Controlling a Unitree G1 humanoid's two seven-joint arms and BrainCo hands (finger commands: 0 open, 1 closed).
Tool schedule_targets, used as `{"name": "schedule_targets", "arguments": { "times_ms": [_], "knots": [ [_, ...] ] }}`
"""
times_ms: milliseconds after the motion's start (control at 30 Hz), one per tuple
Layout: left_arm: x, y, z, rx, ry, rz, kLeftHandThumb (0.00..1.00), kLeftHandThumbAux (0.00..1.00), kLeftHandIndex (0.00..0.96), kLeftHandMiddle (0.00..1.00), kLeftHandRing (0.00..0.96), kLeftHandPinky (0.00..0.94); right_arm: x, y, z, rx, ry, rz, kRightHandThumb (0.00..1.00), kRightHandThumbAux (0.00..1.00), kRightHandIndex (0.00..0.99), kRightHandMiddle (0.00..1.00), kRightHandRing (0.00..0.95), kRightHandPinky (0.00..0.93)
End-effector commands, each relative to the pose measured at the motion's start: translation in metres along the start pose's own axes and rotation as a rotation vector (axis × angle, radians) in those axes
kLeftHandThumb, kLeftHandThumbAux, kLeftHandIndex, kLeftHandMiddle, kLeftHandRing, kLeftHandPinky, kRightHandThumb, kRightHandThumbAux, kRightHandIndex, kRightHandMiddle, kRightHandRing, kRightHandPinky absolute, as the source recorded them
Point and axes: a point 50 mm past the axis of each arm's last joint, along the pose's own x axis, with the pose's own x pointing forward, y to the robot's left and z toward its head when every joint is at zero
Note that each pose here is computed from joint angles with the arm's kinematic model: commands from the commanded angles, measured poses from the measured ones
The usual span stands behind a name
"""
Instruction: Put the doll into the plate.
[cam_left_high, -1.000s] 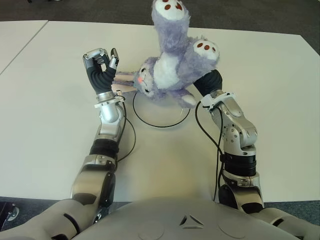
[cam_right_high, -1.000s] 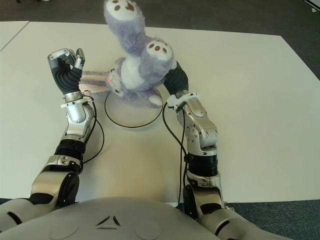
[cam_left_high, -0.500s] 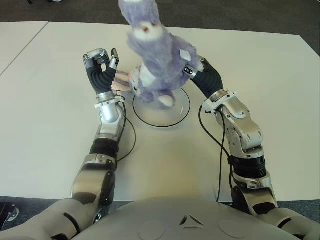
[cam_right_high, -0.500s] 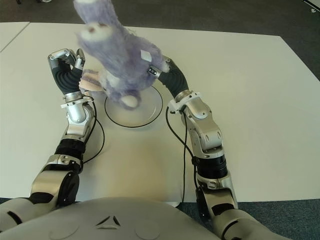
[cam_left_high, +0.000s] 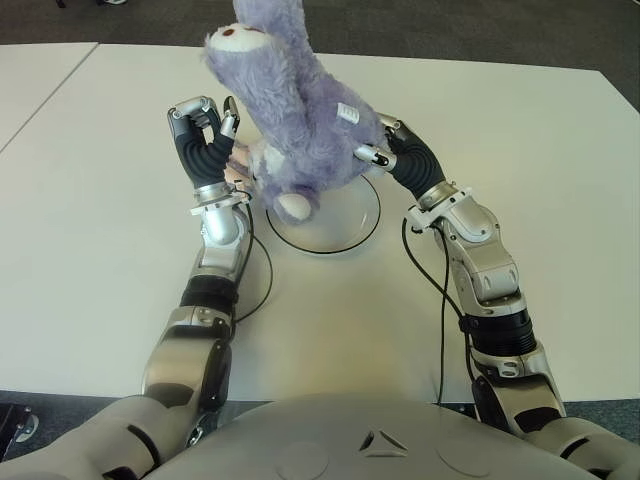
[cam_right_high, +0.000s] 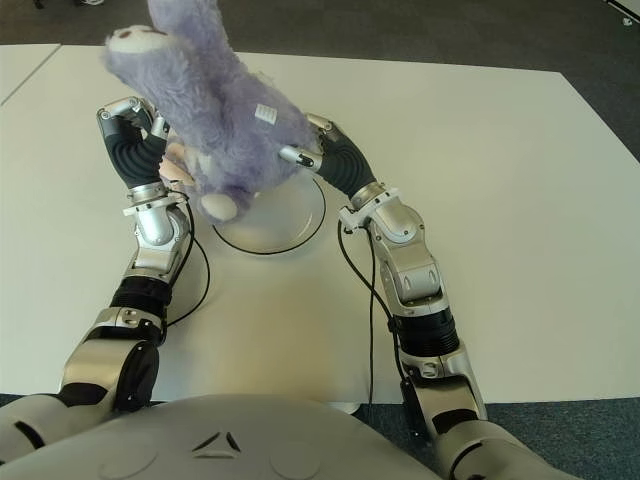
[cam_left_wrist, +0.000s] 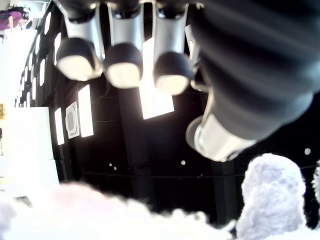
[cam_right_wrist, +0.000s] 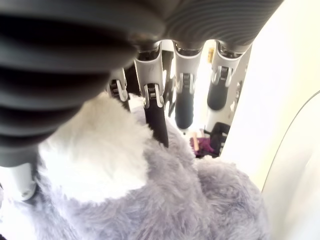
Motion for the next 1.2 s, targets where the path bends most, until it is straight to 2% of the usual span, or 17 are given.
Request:
{"name": "schedule_targets", "arguments": {
  "times_ms": [33,433,1200],
  "knots": [
    [-0.0604,0.0166,-0.0327,0.098,0.241,-0.015,0.434,0.81,0.859,0.907,0.907,0.89,-0.0015,0.0016,-0.0038,-0.009,0.0,0.001,0.119,0.493,0.0,0.0,0.0,0.0],
    [-0.0604,0.0168,-0.0327,0.095,0.237,-0.009,0.436,0.808,0.85,0.905,0.905,0.889,-0.0021,0.0018,-0.0035,-0.04,-0.014,-0.001,0.124,0.441,0.0,0.0,0.0,0.0],
    [-0.0599,0.017,-0.0326,0.078,0.235,-0.004,0.435,0.809,0.855,0.906,0.906,0.89,-0.0037,0.0,-0.0024,-0.056,-0.013,-0.017,0.132,0.424,0.0,0.0,0.0,0.0]
  ]
}}
